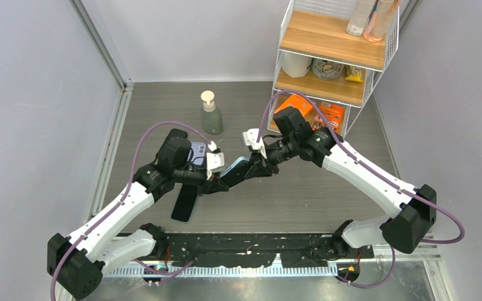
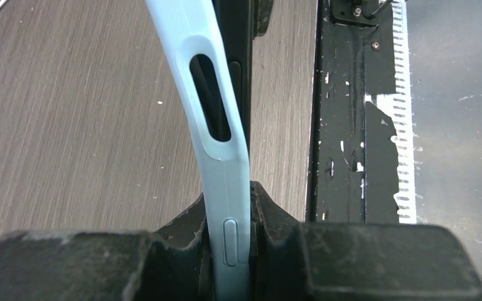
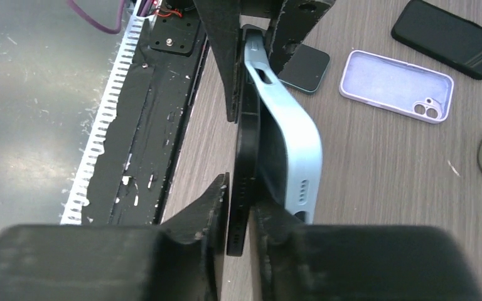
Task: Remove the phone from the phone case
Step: Remove the phone case from the phone.
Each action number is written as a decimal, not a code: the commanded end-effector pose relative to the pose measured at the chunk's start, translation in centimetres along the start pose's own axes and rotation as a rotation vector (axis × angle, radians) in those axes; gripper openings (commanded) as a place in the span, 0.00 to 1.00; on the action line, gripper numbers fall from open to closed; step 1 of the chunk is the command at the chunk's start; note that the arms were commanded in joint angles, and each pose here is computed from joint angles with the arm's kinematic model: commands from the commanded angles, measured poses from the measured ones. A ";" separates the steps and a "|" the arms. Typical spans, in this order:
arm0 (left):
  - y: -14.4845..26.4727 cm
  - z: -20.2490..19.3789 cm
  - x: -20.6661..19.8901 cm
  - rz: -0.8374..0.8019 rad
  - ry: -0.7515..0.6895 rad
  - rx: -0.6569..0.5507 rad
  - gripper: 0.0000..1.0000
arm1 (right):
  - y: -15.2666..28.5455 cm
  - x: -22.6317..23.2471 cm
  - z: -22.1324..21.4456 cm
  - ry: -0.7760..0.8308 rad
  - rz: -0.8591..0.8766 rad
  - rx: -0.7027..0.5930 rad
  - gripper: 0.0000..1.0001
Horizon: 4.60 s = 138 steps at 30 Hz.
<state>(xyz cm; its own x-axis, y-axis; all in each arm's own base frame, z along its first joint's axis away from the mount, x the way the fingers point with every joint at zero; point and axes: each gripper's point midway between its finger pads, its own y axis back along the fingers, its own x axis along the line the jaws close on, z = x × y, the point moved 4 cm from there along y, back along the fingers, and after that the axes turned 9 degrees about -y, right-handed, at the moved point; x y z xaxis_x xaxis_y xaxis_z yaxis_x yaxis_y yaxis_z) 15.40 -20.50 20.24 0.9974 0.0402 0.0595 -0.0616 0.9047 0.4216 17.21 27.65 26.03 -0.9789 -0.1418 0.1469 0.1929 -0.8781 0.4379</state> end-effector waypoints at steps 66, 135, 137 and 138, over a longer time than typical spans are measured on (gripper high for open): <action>1.6 11.7 5.4 0.113 0.305 -0.245 0.71 | 2.7 -0.3 2.0 0.114 -0.202 0.004 0.05; -3.4 8.6 7.9 0.089 0.477 -0.141 0.49 | 2.1 -0.7 1.9 0.081 -0.183 0.008 0.05; -3.6 8.3 8.0 0.087 0.488 -0.131 0.45 | 2.1 -0.7 1.9 0.082 -0.183 0.008 0.05; -3.7 8.2 8.0 0.087 0.492 -0.127 0.43 | 2.1 -0.7 2.0 0.084 -0.182 0.007 0.05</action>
<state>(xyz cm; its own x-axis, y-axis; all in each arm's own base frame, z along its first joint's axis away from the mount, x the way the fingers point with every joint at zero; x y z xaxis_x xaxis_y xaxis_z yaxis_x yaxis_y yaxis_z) 21.57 -26.93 27.52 0.9024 0.1992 -0.3820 -0.0952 0.9570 0.2741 18.54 24.68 23.97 -0.9929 0.0827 0.0858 -0.0127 -0.7897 0.6133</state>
